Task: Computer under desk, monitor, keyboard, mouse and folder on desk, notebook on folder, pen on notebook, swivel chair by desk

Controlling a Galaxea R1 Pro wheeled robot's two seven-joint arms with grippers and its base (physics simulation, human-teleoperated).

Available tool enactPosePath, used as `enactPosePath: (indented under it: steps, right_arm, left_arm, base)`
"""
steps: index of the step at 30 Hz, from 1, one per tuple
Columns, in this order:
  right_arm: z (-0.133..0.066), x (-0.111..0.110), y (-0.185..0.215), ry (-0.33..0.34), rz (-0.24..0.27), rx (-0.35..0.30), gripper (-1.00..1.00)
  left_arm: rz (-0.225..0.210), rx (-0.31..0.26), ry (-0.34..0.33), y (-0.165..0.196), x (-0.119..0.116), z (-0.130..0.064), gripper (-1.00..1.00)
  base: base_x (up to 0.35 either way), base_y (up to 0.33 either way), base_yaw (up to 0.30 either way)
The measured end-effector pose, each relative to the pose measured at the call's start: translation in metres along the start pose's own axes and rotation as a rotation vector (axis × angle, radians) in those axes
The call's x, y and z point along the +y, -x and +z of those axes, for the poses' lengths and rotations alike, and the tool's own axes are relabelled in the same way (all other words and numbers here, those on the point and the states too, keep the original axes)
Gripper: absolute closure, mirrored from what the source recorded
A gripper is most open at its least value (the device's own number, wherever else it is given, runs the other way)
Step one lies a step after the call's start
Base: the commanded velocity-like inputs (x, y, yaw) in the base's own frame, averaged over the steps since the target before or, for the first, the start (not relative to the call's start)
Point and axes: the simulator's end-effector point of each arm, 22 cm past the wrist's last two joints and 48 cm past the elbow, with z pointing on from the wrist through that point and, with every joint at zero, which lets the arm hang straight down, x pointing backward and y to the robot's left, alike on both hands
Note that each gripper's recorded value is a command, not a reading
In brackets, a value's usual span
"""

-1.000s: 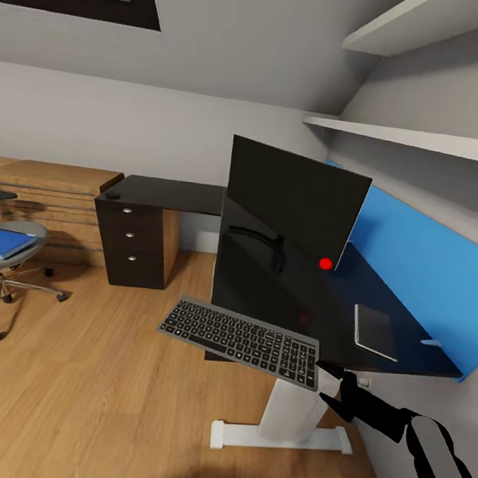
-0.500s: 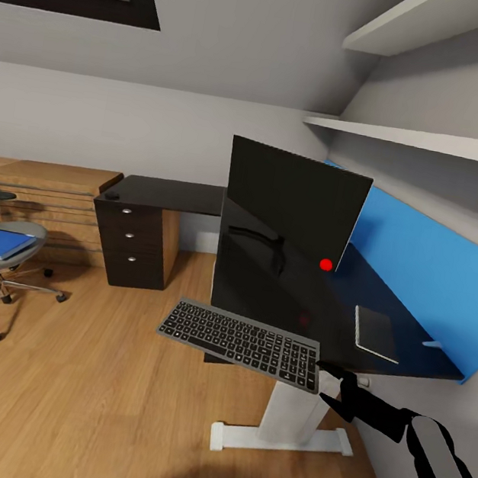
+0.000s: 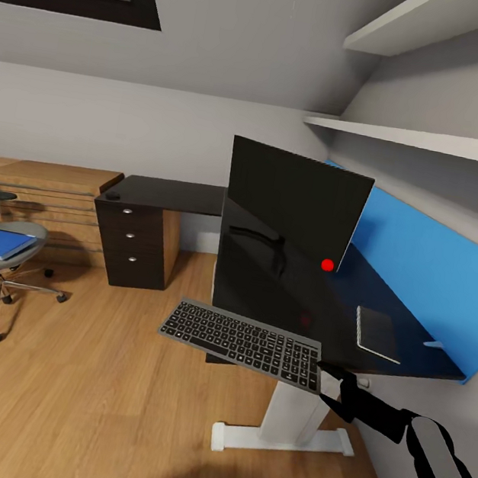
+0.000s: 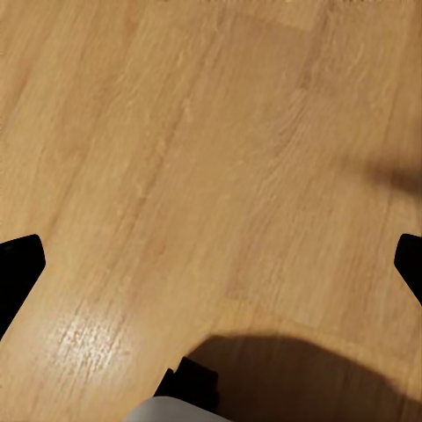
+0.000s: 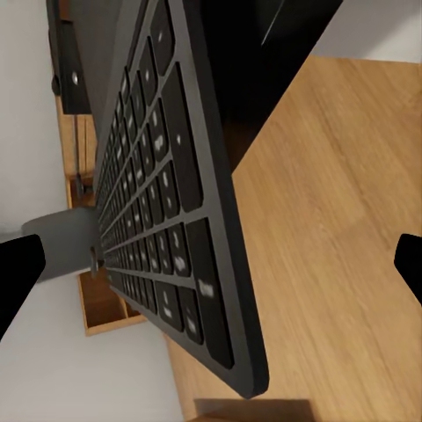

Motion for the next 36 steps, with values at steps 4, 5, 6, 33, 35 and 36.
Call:
enactPosePath:
  steps: [4,5,6,33,35,36]
  right_arm:
    - [0.0003,-0.0009,-0.0005,-0.003,0.001,0.001,-1.00]
    - [0.0004,-0.0011,-0.0005,-0.003,0.001,0.001,-1.00]
    - [0.0005,-0.0016,-0.0006,-0.004,0.001,0.001,-1.00]
    - [0.0004,-0.0024,-0.0005,-0.005,0.003,0.000,-1.00]
    - [0.0005,-0.0024,-0.0006,-0.005,0.003,0.000,-1.00]
    - [0.0005,-0.0024,-0.0006,-0.005,0.003,0.001,-1.00]
  left_arm:
    - [0.000,0.000,0.000,0.0000,0.0000,0.0000,-1.00]
    - [0.000,0.000,0.000,0.0000,0.0000,0.0000,-1.00]
    - [0.000,0.000,0.000,0.0000,0.0000,0.0000,-1.00]
    - [0.000,0.000,0.000,0.0000,0.0001,0.0000,-1.00]
    - [0.000,0.000,0.000,-0.0001,0.0001,0.0000,-1.00]
    - [0.000,0.000,0.000,0.0000,0.0001,0.0000,-1.00]
  base:
    - [0.000,0.000,0.000]
    - [0.000,0.000,0.000]
    - [0.000,0.000,0.000]
    - [0.026,0.025,0.000]
    - [0.000,0.000,0.000]
    - [0.000,0.000,0.000]
